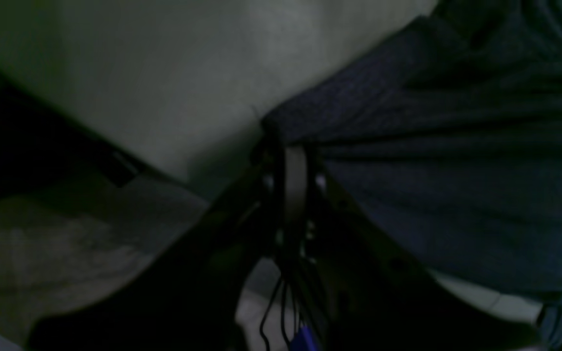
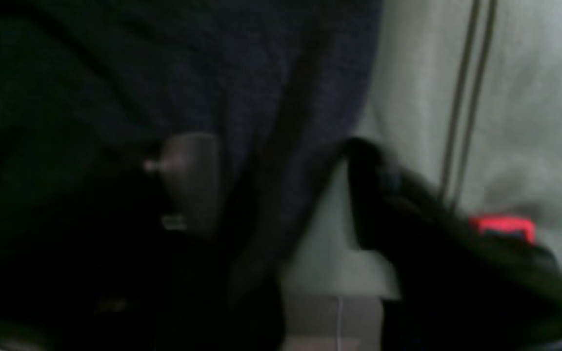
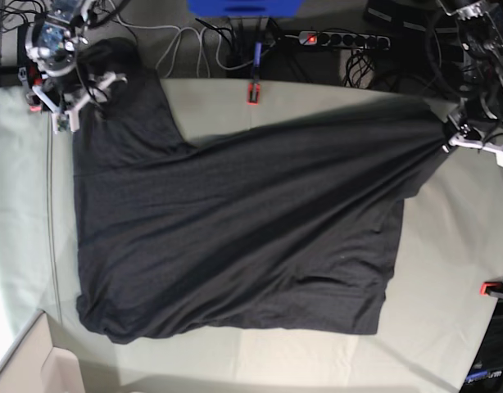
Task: Layout the t-shirt on the table in an organized manner, then fold the t-shirt properly
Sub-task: 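Grasp two shirt corners with both grippers, then lift the shirt with both grippers and pull it taut, then lay it down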
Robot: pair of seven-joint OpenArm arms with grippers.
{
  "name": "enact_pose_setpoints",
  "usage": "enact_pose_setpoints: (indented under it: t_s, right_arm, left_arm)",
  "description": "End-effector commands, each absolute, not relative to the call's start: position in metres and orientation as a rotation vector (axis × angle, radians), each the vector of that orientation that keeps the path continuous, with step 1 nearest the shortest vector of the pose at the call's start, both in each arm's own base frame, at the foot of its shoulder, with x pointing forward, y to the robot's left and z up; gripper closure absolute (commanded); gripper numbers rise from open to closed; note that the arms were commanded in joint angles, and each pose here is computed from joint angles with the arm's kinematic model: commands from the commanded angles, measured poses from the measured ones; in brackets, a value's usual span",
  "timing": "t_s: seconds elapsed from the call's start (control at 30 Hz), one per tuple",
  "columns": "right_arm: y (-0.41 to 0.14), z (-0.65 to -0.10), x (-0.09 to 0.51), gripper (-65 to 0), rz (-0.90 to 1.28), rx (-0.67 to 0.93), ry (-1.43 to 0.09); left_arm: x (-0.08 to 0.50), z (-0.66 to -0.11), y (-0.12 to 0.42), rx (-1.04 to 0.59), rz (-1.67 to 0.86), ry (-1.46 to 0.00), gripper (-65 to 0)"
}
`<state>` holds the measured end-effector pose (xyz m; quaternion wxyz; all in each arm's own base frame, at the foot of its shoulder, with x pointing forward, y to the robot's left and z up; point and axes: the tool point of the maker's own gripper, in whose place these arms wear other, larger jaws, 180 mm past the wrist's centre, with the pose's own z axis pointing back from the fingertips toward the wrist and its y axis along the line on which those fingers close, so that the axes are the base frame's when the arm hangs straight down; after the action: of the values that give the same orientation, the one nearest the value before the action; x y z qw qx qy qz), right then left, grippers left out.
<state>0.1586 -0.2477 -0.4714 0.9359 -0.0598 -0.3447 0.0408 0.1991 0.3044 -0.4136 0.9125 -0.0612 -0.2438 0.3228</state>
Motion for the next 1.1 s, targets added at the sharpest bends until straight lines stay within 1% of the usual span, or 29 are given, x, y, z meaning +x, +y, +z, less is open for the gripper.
enact_pose_setpoints:
  t_s: [0.0, 0.07, 0.1, 0.2, 0.27, 0.37, 0.5, 0.63, 0.8, 0.9, 1.0, 1.07]
  right_arm:
    - [-0.251, -0.465, 0.162, -19.0, 0.085, -0.129, -0.732]
    - [-0.252, -0.465, 0.160, -3.0, 0.081, -0.132, -0.730]
    - [-0.254, -0.464, 0.159, 0.0, 0.079, -0.137, -0.727]
    - [-0.267, -0.457, 0.144, 0.0, 0.069, -0.172, -0.720]
    - [-0.262, -0.446, 0.139, 0.0, 0.079, -0.122, -0.746]
    - [-0.280, -0.424, 0.124, 0.0, 0.025, -0.164, -0.781]
    - [-0.281, -0.415, 0.097, 0.0, 0.034, -0.193, -0.748]
    - [-0.286, -0.412, 0.070, 0.0, 0.048, -0.215, -0.692]
    - [-0.299, -0.408, 0.054, 0.0, 0.038, -0.249, -0.663]
    - [-0.312, -0.403, 0.045, 0.0, 0.015, -0.287, -0.652]
    - [-0.329, -0.396, 0.034, 0.0, -0.012, -0.339, -0.639]
    - [-0.337, -0.392, 0.028, 0.0, -0.026, -0.364, -0.633]
  left_arm:
    - [0.204, -0.405, 0.312, -0.107, 0.658, -0.531, 0.0]
    - [0.204, -0.405, 0.312, -0.107, 0.658, -0.531, 0.0]
    - [0.204, -0.406, 0.311, -0.108, 0.658, -0.531, 0.0]
    - [0.204, -0.405, 0.310, -0.111, 0.654, -0.529, 0.0]
    - [0.202, -0.405, 0.310, -0.108, 0.654, -0.528, 0.0]
    - [0.201, -0.405, 0.311, -0.106, 0.653, -0.524, 0.0]
    - [0.201, -0.403, 0.312, -0.101, 0.648, -0.529, 0.0]
    - [0.196, -0.382, 0.308, -0.073, 0.594, -0.558, 0.0]
    - [0.195, -0.352, 0.302, -0.045, 0.530, -0.603, 0.0]
    - [0.182, -0.336, 0.318, -0.002, 0.577, -0.619, 0.0]
    - [0.161, -0.330, 0.337, 0.029, 0.650, -0.585, 0.0]
    - [0.155, -0.325, 0.346, 0.026, 0.686, -0.588, 0.0]
